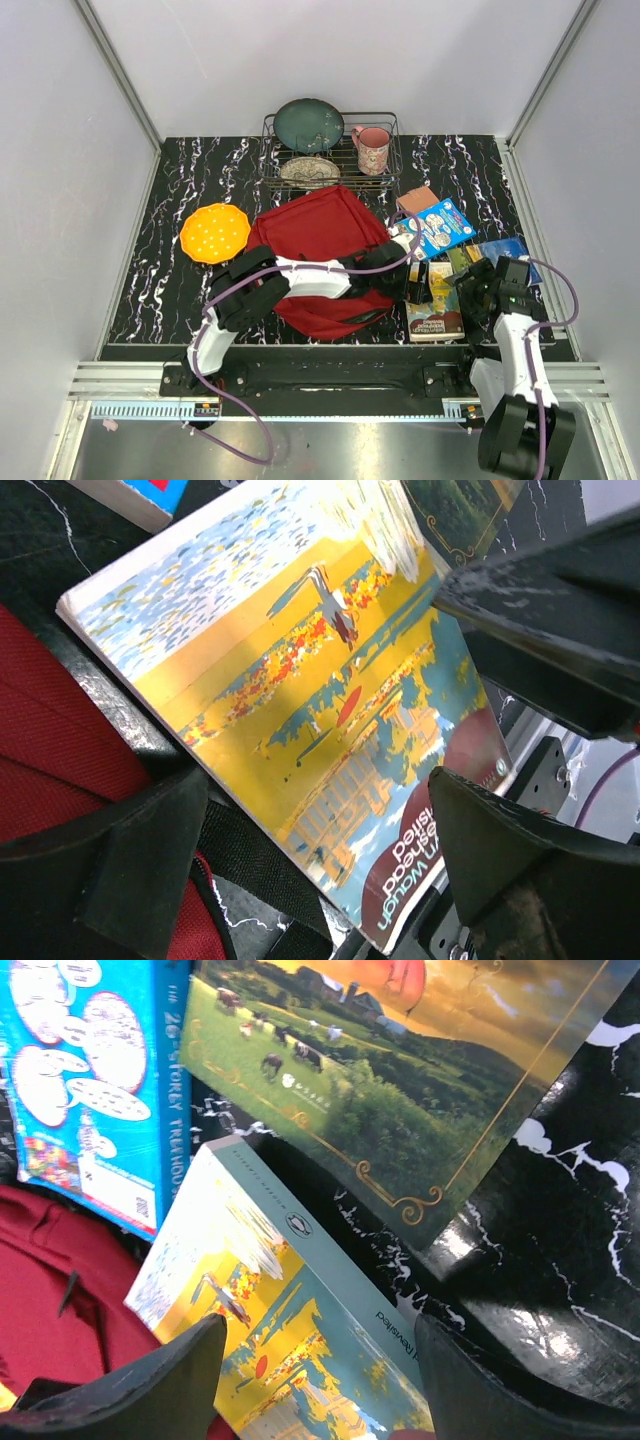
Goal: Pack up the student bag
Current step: Pick up the book from the center of the board.
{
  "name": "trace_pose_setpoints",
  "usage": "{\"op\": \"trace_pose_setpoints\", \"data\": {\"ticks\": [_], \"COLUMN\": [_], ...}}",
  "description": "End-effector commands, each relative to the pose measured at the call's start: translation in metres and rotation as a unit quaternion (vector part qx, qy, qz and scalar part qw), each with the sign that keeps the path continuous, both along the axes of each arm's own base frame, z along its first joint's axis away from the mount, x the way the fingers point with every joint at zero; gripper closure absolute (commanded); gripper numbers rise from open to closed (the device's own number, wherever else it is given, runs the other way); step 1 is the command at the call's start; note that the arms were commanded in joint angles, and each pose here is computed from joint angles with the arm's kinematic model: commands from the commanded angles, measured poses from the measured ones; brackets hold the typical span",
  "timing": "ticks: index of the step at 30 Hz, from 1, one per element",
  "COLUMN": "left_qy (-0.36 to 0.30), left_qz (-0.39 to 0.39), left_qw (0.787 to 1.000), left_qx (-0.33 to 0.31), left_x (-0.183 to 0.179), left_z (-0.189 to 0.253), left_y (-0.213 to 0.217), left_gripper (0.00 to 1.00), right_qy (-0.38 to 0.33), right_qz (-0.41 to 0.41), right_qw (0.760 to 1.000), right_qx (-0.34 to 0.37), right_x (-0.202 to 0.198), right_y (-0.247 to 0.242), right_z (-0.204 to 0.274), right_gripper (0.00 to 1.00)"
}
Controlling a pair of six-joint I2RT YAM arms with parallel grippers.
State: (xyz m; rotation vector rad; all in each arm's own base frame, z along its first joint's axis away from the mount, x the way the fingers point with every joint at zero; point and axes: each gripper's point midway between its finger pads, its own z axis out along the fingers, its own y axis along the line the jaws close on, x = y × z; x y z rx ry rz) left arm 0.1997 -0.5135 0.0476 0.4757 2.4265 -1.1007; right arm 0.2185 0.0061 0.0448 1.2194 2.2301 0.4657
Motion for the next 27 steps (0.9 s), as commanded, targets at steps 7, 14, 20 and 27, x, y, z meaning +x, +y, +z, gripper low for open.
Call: {"op": "trace_pose_setpoints", "data": {"ticks": [7,14,20,27], "left_qy": [-0.022,-0.021,-0.023,-0.012], "left_qz": [-0.011,-0.028,-0.029,-0.031], "left_qw": [1.0,0.999,0.999,0.999], "left_qx": [0.012,-0.016,-0.01,-0.009], "left_x": [0.005,-0.001,0.001,0.001], "left_z": [0.004,0.012,0.009,0.0], "left_y": [0.003,-0.003,-0.003,-0.003], "left_gripper": [0.2,0.58,0.99,1.0], "right_qy": [-0.036,-0.053,-0.071,-0.077], "right_qz": [0.085,0.136,0.152,0.192], "right_qw": [0.99,0.981,0.977,0.967], "right_qx": [0.107,0.131,0.131,0.151], "right_x": [-0.006,-0.003,-0.003,-0.004], "right_y": [0.049,0.061,0.064,0.074], "right_z": [0.024,0.033,0.042,0.047], "right_gripper": [0.26,0.3,0.28,0.28]}}
